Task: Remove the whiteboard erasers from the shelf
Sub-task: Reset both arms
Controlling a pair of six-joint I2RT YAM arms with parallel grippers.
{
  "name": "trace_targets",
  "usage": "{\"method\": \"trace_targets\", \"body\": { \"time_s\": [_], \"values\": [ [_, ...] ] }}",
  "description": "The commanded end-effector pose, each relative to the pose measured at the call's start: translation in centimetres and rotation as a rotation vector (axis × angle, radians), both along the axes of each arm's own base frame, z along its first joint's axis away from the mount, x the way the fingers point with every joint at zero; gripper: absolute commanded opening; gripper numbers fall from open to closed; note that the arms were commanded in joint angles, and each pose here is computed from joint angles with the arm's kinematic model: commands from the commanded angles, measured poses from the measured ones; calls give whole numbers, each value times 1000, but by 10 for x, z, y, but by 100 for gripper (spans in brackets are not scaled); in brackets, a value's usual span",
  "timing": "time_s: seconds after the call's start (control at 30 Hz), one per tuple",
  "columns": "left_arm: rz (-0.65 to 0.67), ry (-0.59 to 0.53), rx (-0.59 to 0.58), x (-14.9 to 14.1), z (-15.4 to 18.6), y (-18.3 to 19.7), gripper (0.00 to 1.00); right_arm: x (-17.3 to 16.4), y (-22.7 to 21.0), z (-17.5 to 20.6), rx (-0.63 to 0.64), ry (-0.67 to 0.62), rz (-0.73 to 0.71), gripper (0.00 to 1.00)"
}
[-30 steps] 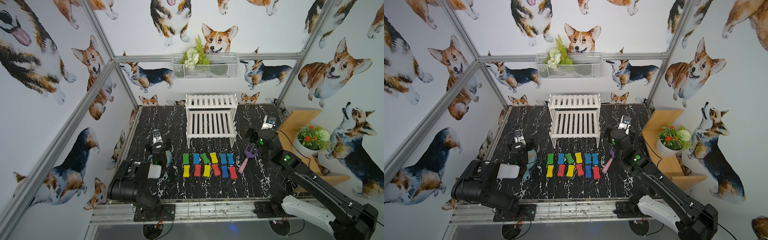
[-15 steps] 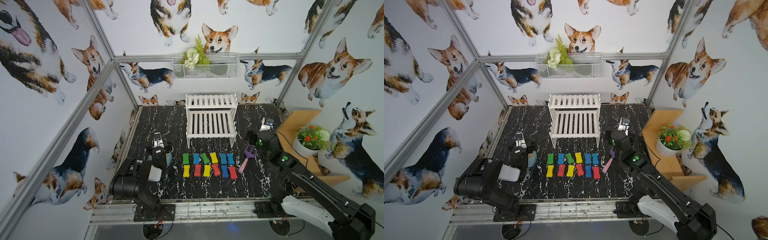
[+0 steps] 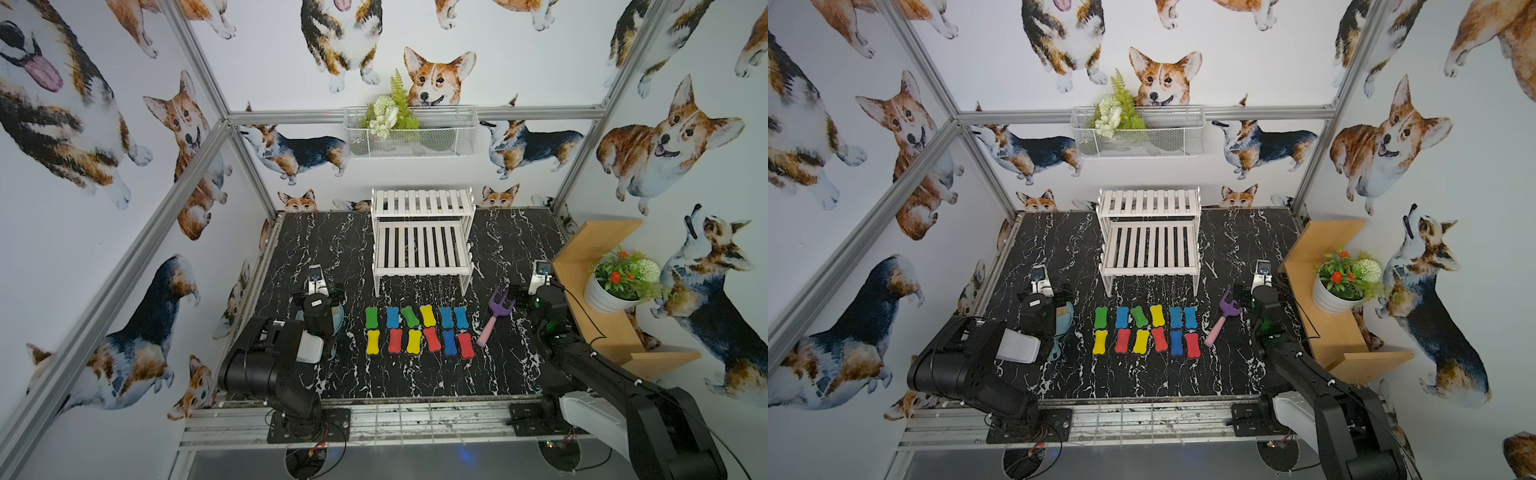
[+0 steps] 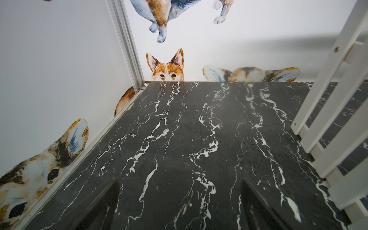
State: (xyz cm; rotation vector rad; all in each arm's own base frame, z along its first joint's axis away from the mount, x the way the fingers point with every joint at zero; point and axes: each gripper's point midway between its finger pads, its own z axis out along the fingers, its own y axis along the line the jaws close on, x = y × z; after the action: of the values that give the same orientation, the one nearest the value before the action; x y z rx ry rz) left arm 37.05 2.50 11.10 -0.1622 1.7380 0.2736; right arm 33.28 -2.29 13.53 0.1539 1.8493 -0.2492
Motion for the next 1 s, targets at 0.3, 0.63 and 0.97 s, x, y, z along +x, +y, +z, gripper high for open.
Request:
{"method": "trace_targets", "body": {
  "time_s": [0.3,0.63,0.97],
  "values": [
    [-5,-26,0,3,6,-1,100,19,3,-2,62,-179,83,100],
    [-7,-24,-2,4,6,0,100,17,5,-7,77,-205,125,100],
    [-7,-25,-1,4,7,-1,100,20,3,-10,90,-182,120,100]
  ]
}}
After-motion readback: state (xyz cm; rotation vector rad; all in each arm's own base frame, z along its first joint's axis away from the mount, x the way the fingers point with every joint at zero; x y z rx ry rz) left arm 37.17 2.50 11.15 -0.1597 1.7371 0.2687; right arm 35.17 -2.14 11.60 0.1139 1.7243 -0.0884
